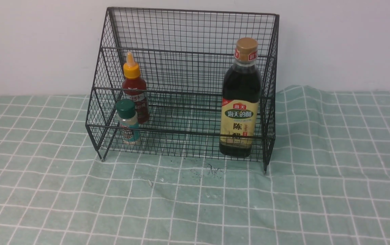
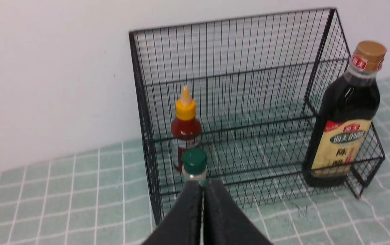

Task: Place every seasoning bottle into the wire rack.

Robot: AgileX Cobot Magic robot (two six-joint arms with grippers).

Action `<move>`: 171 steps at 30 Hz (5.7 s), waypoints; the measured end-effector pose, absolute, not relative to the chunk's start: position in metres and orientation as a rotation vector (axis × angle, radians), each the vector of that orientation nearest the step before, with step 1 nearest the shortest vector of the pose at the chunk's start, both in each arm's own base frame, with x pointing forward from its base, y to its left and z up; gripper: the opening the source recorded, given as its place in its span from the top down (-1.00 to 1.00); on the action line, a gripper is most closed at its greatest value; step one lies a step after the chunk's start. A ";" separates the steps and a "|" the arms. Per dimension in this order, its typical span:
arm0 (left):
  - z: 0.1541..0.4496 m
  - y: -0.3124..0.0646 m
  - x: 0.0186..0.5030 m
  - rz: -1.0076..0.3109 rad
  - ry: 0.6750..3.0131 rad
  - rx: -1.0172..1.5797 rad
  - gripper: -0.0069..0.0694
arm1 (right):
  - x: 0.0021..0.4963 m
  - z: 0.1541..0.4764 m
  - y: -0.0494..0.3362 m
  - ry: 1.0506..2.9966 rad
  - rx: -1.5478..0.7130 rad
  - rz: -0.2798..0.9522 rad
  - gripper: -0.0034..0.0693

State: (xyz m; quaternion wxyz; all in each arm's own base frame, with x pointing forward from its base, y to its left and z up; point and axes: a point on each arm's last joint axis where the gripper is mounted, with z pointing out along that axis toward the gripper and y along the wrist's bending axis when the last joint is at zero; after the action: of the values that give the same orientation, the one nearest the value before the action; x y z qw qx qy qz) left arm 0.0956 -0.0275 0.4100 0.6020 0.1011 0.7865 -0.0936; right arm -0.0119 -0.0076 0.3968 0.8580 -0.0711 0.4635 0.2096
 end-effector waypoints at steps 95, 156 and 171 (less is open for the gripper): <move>0.171 -0.001 0.053 0.000 1.874 0.029 0.84 | -0.012 0.397 -0.006 0.957 -0.165 0.436 0.95; 0.171 -0.001 0.053 0.000 1.876 0.030 0.84 | 0.055 0.181 -0.002 1.771 0.011 -0.024 0.95; 0.171 -0.001 0.053 0.001 1.876 0.030 0.84 | 0.055 0.181 -0.002 1.772 0.012 -0.024 0.95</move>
State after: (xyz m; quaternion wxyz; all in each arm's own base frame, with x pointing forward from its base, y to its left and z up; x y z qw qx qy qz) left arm 0.0525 -0.0012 0.1706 0.5914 0.0130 0.8063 0.0003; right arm 0.0547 -0.0021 0.1810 0.6326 0.0053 0.7744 -0.0107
